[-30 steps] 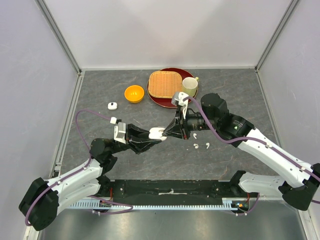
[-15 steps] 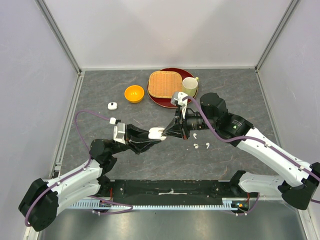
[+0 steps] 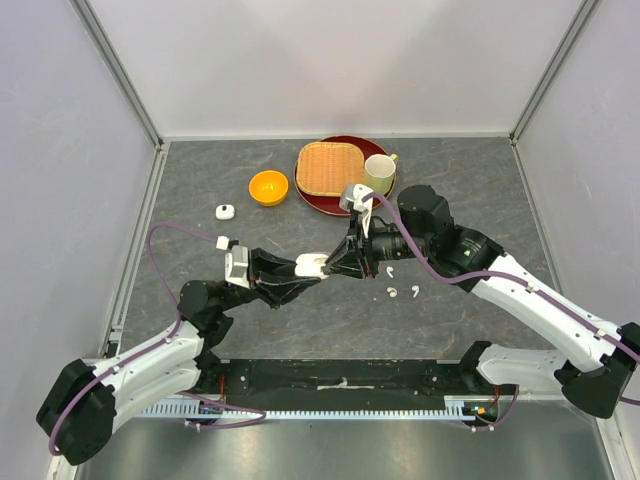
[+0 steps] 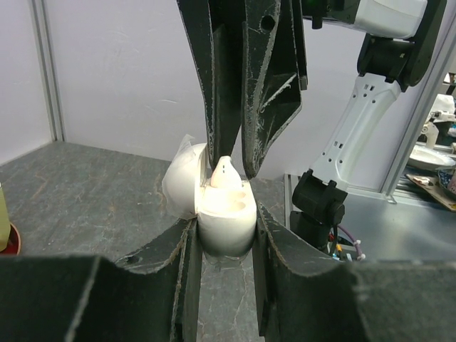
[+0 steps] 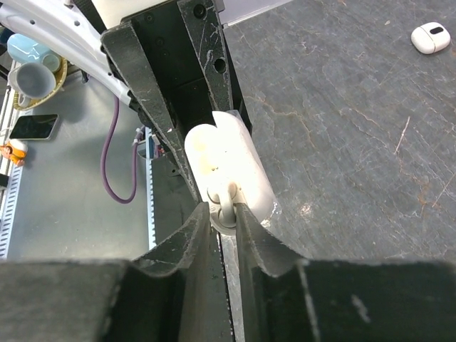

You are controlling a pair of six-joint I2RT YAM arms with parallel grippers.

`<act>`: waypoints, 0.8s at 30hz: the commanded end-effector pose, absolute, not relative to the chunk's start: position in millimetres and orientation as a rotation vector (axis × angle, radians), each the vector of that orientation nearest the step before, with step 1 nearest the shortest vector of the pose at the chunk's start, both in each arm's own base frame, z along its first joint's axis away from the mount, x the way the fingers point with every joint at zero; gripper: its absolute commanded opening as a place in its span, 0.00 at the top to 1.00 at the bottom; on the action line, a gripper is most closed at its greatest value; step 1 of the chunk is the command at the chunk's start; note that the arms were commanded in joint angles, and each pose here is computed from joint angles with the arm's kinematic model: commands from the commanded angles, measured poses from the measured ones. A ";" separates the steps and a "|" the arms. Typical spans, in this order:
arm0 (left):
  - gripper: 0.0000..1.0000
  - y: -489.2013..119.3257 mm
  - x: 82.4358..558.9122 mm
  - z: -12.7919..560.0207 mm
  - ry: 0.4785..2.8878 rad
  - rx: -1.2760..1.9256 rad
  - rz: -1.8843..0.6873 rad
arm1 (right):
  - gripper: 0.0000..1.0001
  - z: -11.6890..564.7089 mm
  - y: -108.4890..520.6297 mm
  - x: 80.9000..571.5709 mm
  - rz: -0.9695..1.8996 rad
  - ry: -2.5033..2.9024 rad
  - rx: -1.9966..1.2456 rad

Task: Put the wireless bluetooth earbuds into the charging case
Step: Place the earbud in the charging case, then pick up the earbud from the center of the board.

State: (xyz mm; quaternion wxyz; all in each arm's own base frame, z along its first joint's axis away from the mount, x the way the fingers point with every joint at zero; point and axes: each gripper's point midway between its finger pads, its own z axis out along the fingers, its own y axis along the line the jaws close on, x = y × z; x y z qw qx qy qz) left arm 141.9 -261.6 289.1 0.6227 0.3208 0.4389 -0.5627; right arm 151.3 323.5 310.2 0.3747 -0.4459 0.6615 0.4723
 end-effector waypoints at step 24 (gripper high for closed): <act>0.98 -251.6 140.3 307.8 0.924 0.713 -1.222 | 0.30 381.2 262.6 207.3 0.880 1.627 -0.551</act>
